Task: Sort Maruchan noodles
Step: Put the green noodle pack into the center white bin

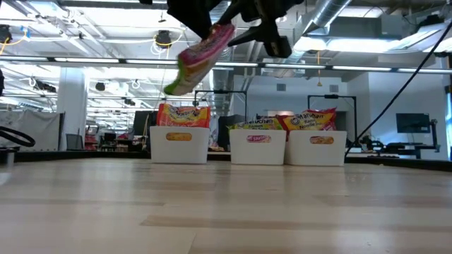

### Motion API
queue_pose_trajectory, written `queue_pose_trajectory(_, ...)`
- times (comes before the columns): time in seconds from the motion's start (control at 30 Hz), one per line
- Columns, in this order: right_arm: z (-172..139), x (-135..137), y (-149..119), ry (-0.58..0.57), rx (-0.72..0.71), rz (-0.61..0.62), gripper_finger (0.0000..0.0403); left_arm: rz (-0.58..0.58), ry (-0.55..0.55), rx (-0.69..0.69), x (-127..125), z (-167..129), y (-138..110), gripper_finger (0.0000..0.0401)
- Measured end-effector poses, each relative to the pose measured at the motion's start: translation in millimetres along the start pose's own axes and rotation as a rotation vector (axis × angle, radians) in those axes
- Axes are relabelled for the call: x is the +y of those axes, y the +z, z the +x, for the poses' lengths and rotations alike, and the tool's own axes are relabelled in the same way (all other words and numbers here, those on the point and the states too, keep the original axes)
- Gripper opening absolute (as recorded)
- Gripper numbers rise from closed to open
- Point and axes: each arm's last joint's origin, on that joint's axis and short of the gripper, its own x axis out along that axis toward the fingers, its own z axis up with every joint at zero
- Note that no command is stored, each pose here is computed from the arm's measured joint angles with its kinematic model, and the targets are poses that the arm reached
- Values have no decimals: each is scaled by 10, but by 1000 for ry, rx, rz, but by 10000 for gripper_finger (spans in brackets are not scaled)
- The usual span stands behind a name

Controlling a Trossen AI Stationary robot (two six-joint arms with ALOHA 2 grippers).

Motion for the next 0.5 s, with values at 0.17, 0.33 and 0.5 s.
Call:
queue_pose_trajectory(0.17, 55, -28, -12, -19, 14, 3, 137, -5, -7, 5, -6, 5, -5, 18)
queue_pose_trajectory(0.33, 67, -43, -21, -25, 23, 1, 73, -35, -3, 5, -2, 0, -5, 25)
queue_pose_trajectory(0.5, 72, -44, -21, -25, 23, 0, 33, -56, -11, 21, 6, 3, -31, 26)
